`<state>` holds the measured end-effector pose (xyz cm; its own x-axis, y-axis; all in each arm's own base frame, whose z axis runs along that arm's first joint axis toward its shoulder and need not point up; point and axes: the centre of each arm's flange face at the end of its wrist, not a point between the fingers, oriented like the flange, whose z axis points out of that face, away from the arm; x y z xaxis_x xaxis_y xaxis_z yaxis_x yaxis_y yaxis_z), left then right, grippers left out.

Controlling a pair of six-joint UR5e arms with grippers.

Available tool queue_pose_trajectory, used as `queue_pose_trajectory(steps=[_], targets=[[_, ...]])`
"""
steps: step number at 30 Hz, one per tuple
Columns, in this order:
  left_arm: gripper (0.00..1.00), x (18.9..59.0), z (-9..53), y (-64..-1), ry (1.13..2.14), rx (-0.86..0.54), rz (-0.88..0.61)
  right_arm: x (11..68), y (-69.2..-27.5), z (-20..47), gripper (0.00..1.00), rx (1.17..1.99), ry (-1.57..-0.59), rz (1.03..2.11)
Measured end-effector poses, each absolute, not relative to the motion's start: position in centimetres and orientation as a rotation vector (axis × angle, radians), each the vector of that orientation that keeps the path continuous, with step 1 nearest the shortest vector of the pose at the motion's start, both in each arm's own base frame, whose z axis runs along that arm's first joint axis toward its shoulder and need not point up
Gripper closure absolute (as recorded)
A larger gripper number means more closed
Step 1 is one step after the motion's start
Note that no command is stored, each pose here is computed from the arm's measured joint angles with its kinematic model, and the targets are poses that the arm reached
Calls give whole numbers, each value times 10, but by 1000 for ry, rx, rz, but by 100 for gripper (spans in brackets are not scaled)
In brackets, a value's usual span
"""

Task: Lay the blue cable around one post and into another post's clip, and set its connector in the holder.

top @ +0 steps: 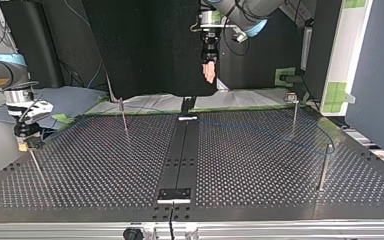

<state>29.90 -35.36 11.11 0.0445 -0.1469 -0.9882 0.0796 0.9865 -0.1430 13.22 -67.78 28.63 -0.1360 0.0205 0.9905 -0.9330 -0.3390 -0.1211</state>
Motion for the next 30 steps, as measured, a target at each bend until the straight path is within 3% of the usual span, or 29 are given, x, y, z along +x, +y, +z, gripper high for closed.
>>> queue_pose_trajectory(steps=[30], targets=[[0,298,109,-351,1528,-51,-162,137,-677,286,0,1368,-1080,1598]])
